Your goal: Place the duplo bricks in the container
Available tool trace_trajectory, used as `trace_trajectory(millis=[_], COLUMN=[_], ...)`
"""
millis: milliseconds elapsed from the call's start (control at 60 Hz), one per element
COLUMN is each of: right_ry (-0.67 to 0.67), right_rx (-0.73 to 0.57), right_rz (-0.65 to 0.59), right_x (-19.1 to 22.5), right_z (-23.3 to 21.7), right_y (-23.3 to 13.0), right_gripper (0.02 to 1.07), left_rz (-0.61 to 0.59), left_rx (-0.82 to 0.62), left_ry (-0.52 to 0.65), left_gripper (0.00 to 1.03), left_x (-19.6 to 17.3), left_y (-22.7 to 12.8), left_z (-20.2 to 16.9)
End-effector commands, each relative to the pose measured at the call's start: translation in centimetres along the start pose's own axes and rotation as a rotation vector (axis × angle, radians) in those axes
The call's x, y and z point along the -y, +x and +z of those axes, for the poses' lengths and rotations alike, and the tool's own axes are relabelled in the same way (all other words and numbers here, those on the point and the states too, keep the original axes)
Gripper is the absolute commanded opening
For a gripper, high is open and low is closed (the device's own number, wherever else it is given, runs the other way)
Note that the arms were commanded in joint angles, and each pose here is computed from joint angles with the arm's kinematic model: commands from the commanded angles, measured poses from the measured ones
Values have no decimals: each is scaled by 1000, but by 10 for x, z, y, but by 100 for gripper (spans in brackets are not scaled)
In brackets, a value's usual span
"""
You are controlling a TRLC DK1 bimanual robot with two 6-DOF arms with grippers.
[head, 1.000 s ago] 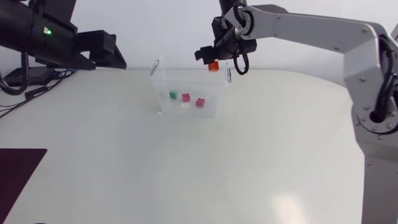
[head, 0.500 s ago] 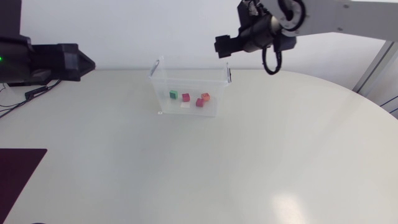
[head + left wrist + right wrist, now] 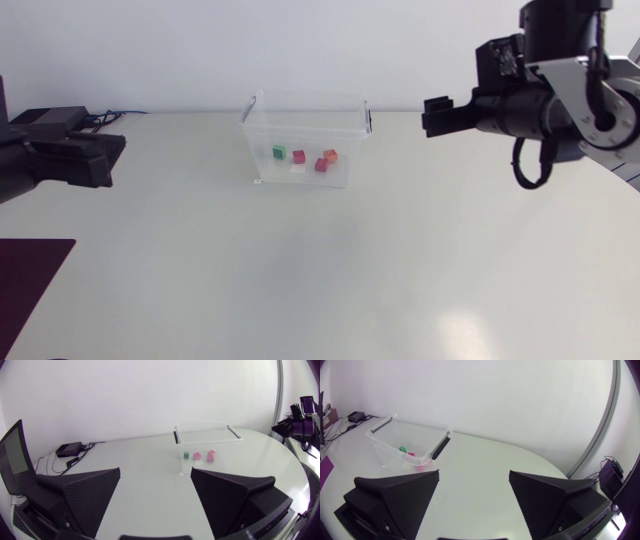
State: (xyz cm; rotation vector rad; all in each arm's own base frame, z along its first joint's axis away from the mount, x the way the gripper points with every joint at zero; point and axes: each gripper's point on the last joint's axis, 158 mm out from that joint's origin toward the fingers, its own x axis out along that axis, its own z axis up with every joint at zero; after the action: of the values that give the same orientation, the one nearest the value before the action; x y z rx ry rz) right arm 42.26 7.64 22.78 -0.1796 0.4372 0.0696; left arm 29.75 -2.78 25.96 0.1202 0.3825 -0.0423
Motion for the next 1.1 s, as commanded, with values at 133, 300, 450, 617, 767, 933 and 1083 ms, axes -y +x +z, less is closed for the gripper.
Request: trace_trajectory(millis=[133,300,450,617,767,933,1083], right_ry=[-4,-10,-6,3,17,56,84], right_rx=[53,90,131,195,235,270,294], right_rz=[-104,-172,-218,-261,-259,-220,-191], right_x=[43,68,81,89,87,78,72], right_z=[-24,-48,-66,-79,-93,-107,-117], right_y=[-36,-62,-83,-107,-118,-123,-124], right_gripper=[103,103,103,103,103,103,103], left_rz=[83,131,160,185,194,158,131], left_rx=[36,80,105,145,174,209,234], left_ry=[26,30,30,47,45,6,-21], left_gripper=[99,99,99,99,99,99,99], left_x=[-22,-33,-39,-42,-44,-37,-31], left_y=[1,1,3,2,0,-2,-3], left_z=[-26,-39,-52,-60,-68,-80,-88])
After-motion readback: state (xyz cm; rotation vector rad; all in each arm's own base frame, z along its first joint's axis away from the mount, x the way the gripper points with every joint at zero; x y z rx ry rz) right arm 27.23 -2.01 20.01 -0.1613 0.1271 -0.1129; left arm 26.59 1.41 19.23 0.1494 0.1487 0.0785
